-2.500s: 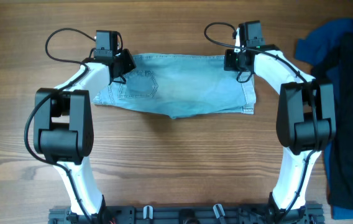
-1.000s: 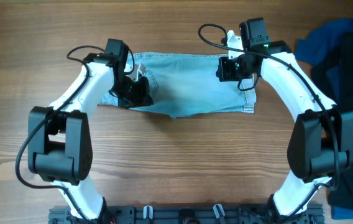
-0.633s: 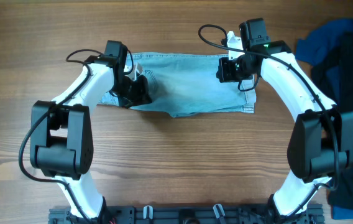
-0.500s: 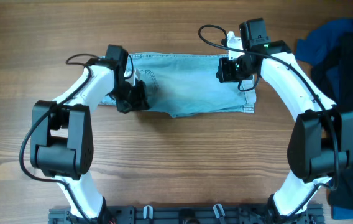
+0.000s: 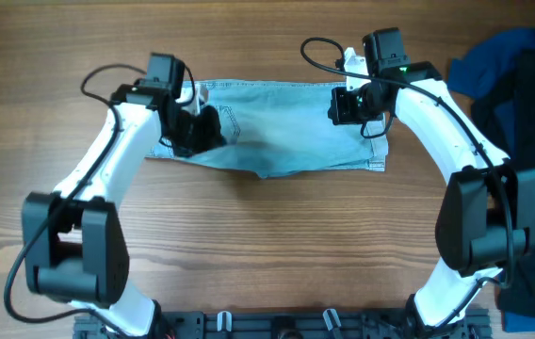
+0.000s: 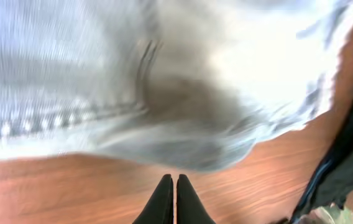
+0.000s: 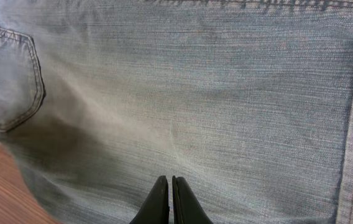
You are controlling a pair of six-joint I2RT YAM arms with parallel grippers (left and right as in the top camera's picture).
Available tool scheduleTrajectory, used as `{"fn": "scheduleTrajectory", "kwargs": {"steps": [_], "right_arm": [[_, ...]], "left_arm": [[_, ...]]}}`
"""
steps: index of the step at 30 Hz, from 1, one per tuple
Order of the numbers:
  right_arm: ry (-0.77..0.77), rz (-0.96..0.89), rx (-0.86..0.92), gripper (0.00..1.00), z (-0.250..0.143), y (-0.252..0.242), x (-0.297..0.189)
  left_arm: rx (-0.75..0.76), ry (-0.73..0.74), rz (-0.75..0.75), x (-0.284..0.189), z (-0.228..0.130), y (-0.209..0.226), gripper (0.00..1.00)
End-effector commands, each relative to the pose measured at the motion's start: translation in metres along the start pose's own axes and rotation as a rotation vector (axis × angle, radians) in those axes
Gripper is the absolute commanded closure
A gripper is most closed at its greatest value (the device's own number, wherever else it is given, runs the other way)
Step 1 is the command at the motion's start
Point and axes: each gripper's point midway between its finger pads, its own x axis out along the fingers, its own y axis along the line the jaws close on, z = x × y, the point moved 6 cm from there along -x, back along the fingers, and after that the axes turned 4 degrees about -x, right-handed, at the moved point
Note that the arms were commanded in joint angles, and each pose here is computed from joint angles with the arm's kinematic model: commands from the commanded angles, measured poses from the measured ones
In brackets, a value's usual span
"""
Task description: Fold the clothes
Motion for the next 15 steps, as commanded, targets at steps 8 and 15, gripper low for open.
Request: {"fn": "scheduleTrajectory", "kwargs": {"steps": [8, 15], "right_arm": [[0.037, -0.015, 0.016, 0.96, -0.007, -0.006, 0.008], [0.055, 0.301, -0.066, 0.96, -0.013, 0.029, 0.003]], "left_arm": [[-0.13, 0.165, 0.128, 0.077, 0.002, 0.046, 0.96], [-0.139, 0.155, 0.289, 0.074, -0.003, 0.066, 0.96]]}}
